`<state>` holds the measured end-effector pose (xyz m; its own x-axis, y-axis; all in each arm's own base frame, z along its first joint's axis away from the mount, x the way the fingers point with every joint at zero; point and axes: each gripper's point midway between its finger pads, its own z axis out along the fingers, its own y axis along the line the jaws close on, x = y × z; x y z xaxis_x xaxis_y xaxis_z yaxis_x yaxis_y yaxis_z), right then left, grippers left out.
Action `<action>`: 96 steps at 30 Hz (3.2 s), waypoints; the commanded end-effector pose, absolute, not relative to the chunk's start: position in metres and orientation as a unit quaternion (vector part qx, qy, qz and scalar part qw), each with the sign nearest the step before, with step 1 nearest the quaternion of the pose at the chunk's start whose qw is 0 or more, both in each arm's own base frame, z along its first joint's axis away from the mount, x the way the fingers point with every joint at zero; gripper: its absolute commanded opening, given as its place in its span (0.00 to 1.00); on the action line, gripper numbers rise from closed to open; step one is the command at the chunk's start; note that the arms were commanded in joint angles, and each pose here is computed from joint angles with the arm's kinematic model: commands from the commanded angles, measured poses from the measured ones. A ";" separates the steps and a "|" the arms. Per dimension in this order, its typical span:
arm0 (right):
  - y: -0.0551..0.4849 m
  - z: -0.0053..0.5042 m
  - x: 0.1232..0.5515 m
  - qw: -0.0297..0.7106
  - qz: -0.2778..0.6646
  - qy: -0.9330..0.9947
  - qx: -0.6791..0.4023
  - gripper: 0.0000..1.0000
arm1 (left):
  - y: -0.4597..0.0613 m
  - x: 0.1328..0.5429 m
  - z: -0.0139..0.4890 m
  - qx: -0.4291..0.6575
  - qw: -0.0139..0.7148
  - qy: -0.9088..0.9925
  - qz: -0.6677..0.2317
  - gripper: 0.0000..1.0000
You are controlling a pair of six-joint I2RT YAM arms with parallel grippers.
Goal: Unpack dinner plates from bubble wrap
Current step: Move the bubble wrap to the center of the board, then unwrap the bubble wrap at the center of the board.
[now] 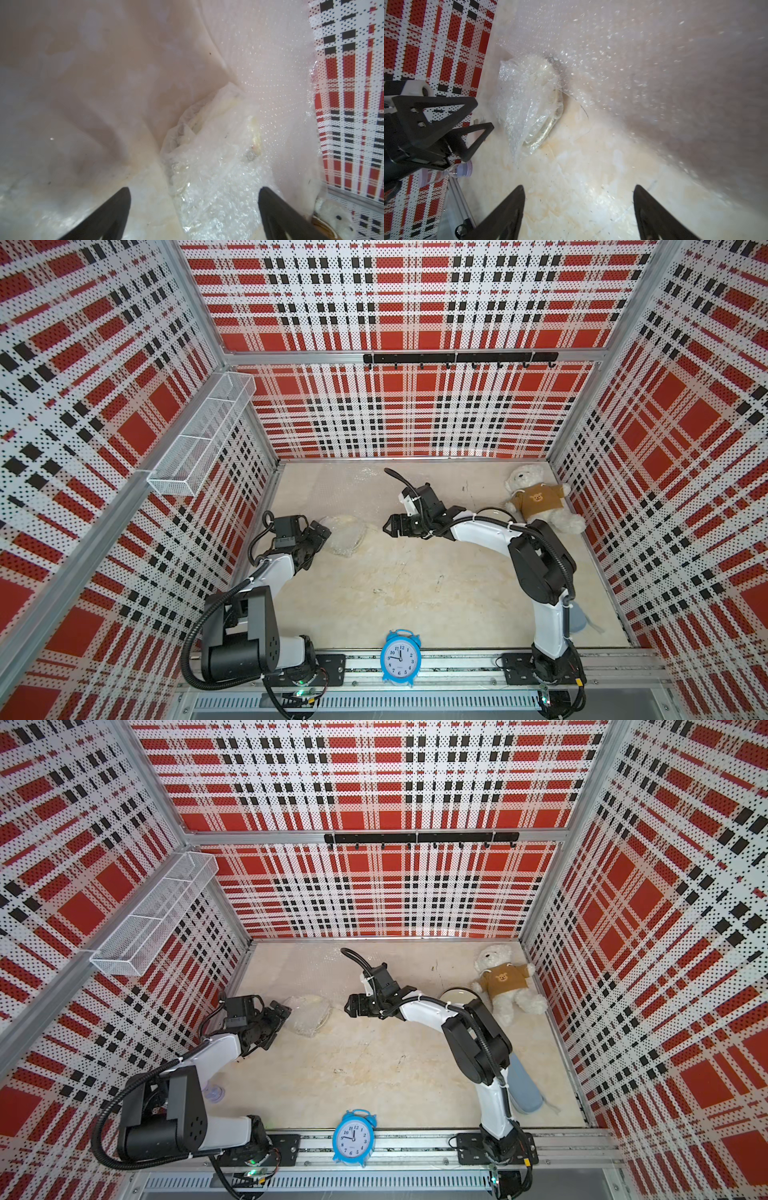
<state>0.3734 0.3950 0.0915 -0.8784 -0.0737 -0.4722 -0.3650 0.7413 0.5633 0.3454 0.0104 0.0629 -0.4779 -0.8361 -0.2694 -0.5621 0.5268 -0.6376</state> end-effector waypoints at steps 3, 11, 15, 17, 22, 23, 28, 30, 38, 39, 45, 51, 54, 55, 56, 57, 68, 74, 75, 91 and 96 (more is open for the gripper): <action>0.418 0.097 0.380 0.223 0.376 0.893 -0.110 0.84 | -0.006 0.349 0.067 -0.432 0.300 0.787 -0.321 0.86; 0.408 0.092 0.379 0.230 0.357 0.898 -0.111 0.83 | -0.014 0.347 0.064 -0.409 0.332 0.782 -0.334 0.69; 0.403 0.089 0.378 0.231 0.352 0.901 -0.106 0.83 | -0.024 0.356 0.059 -0.399 0.334 0.772 -0.365 0.61; 0.401 0.088 0.378 0.231 0.352 0.901 -0.104 0.83 | -0.029 0.360 0.055 -0.400 0.335 0.763 -0.381 0.55; 0.394 0.089 0.378 0.236 0.346 0.903 -0.100 0.83 | -0.032 0.363 0.047 -0.412 0.346 0.739 -0.406 0.29; 0.392 0.090 0.379 0.239 0.344 0.903 -0.099 0.83 | -0.032 0.362 0.046 -0.414 0.348 0.735 -0.409 0.23; 0.384 0.094 0.379 0.245 0.336 0.904 -0.097 0.83 | -0.032 0.358 0.040 -0.422 0.351 0.724 -0.418 0.10; 0.382 0.096 0.379 0.248 0.335 0.904 -0.095 0.82 | -0.031 0.355 0.039 -0.424 0.350 0.724 -0.416 0.09; 0.370 0.101 0.379 0.254 0.331 0.904 -0.089 0.82 | -0.031 0.346 0.046 -0.415 0.350 0.738 -0.401 0.08; 0.369 0.104 0.379 0.257 0.331 0.904 -0.089 0.83 | -0.032 0.345 0.048 -0.411 0.347 0.743 -0.399 0.08; 0.357 0.115 0.378 0.263 0.332 0.902 -0.082 0.83 | -0.040 0.328 0.053 -0.394 0.318 0.776 -0.375 0.09; 0.346 0.115 0.375 0.262 0.326 0.905 -0.079 0.83 | -0.065 0.309 0.048 -0.358 0.266 0.820 -0.359 0.10; 0.340 0.114 0.374 0.262 0.324 0.906 -0.075 0.83 | -0.079 0.299 0.045 -0.336 0.244 0.840 -0.348 0.11; 0.338 0.115 0.374 0.263 0.324 0.906 -0.074 0.83 | -0.085 0.296 0.045 -0.325 0.240 0.846 -0.348 0.11; 0.337 0.116 0.373 0.263 0.324 0.906 -0.073 0.83 | -0.089 0.293 0.045 -0.319 0.233 0.851 -0.345 0.11; 0.335 0.115 0.372 0.261 0.323 0.907 -0.073 0.83 | -0.094 0.290 0.045 -0.310 0.228 0.857 -0.344 0.12; 0.296 0.113 0.360 0.249 0.312 0.915 -0.060 0.81 | -0.171 0.298 0.070 -0.127 0.190 0.897 -0.380 0.17; 0.272 0.110 0.349 0.242 0.308 0.919 -0.046 0.80 | -0.226 0.306 0.060 -0.028 0.137 0.903 -0.406 0.17; 0.268 0.109 0.347 0.242 0.304 0.920 -0.044 0.80 | -0.232 0.307 0.059 -0.018 0.135 0.904 -0.406 0.18; 0.217 0.085 0.328 0.222 0.293 0.930 0.016 0.72 | -0.213 0.324 0.092 0.025 0.195 0.945 -0.260 0.87; 0.218 0.071 0.332 0.213 0.292 0.932 0.000 0.65 | -0.241 0.307 0.115 0.076 0.206 0.942 -0.254 0.88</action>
<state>0.3255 0.2108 0.0713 -0.9164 0.1512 -0.3707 -0.0756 0.8440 0.5311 0.3245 -0.2350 0.1106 -0.9098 -0.0436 -0.4127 0.1956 0.8319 -0.5192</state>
